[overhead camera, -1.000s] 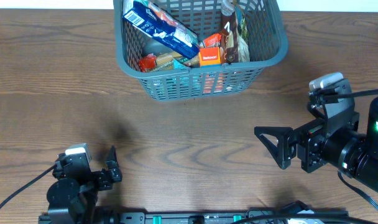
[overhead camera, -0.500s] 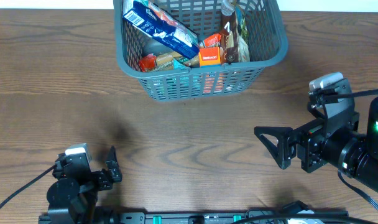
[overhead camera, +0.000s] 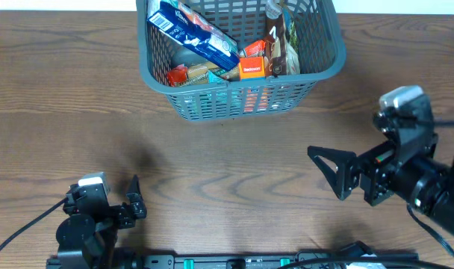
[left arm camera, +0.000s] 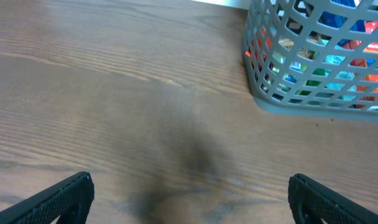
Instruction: Pack container
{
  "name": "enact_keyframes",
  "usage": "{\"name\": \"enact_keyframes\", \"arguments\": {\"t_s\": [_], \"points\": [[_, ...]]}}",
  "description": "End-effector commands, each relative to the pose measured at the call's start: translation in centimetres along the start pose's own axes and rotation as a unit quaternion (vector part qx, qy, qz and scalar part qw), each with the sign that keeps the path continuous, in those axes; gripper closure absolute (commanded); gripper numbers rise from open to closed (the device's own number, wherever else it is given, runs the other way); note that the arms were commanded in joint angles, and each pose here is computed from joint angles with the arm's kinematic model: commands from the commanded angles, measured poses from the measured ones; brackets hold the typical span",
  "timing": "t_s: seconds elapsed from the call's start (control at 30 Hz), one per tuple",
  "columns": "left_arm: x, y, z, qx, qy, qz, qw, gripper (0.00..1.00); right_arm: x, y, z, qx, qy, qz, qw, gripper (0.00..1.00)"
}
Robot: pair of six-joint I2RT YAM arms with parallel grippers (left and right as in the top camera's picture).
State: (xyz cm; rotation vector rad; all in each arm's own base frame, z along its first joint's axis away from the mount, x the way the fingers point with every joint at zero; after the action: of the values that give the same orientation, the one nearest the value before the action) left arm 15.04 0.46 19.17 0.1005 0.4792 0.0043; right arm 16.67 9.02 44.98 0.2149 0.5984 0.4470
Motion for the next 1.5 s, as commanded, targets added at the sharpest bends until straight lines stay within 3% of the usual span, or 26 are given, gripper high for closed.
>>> {"name": "enact_keyframes", "arguments": {"t_s": [0.0,0.47,0.67,0.93,1.47], "points": [[-0.2,0.0,0.2,0.008,-0.009,-0.001,1.000,0.01,0.9,-1.2,-2.4,-0.050,-0.017,-0.004,0.999,0.01],[-0.2,0.0,0.2,0.008,-0.009,-0.001,1.000,0.01,10.5,-8.0,-17.0,-0.064,-0.102,-0.006,0.993,0.01],[-0.2,0.0,0.2,0.008,-0.009,-0.001,1.000,0.01,13.5,-9.7,-21.0,-0.067,-0.121,-0.001,0.990,0.01],[-0.2,0.0,0.2,0.008,-0.009,-0.001,1.000,0.01,15.8,-10.8,-23.8,-0.069,-0.126,0.006,0.990,0.01],[-0.2,0.0,0.2,0.008,-0.009,-0.001,1.000,0.01,16.0,-10.7,-23.8,-0.071,-0.129,0.010,0.989,0.01]]}}
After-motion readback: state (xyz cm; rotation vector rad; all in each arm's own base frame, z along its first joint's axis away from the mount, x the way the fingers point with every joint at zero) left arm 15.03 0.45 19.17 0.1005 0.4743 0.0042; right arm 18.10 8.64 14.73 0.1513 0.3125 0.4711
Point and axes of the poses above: each gripper's point midway between its finger pads, its own x axis out along the fingers, its own y axis along the line the jaws close on, z = x × y, the point moved 3 cm from there along -x, back along the fingers, and after that the axes turned 14 degrees about x, right-handed, at the moved point
